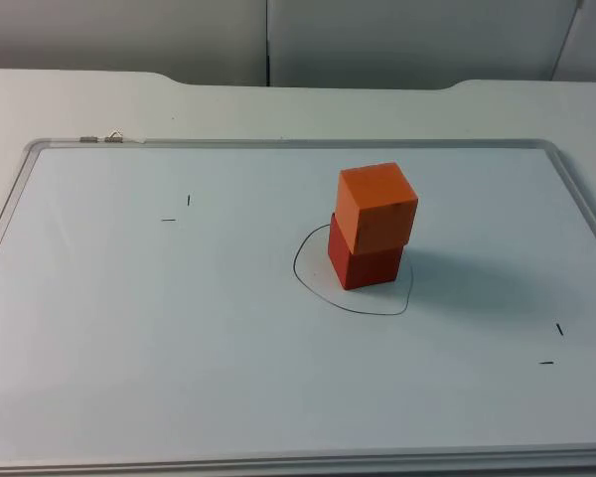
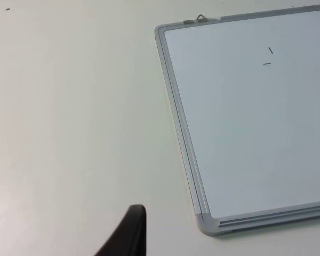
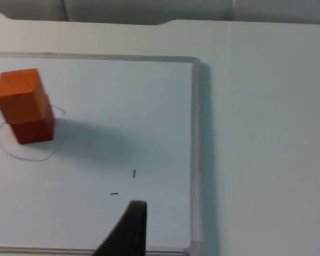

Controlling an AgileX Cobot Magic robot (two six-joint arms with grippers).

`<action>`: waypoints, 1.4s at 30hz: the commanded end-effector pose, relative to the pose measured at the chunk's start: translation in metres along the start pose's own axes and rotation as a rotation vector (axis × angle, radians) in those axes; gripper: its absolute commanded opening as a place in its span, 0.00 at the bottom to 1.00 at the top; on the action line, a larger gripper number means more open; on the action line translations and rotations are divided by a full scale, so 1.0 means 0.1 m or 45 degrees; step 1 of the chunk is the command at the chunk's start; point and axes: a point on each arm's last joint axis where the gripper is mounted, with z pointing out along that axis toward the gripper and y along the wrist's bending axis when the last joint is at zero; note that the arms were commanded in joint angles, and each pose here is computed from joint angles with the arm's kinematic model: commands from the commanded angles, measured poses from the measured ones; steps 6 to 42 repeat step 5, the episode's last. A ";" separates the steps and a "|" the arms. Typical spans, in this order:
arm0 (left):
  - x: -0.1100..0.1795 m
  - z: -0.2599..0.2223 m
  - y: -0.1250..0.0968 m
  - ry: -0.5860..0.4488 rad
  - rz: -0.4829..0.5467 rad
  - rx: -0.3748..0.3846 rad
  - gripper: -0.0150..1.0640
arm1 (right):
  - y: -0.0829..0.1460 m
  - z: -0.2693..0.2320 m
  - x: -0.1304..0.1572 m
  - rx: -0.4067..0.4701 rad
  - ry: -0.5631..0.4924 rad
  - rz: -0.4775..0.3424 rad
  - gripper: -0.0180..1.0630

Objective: Pick up one cube with the left hand and another cube with the right hand. First place the cube in the right hand at the target position, then stack the cube in the left hand on top.

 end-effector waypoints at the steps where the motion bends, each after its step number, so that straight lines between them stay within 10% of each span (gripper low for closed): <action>1: 0.00 0.00 0.00 -0.014 -0.005 -0.002 0.99 | 0.00 0.01 0.02 0.083 0.011 0.026 0.99; 42: 0.00 0.00 0.00 -0.014 -0.005 -0.002 0.99 | 0.00 0.01 0.02 0.146 0.014 0.059 0.99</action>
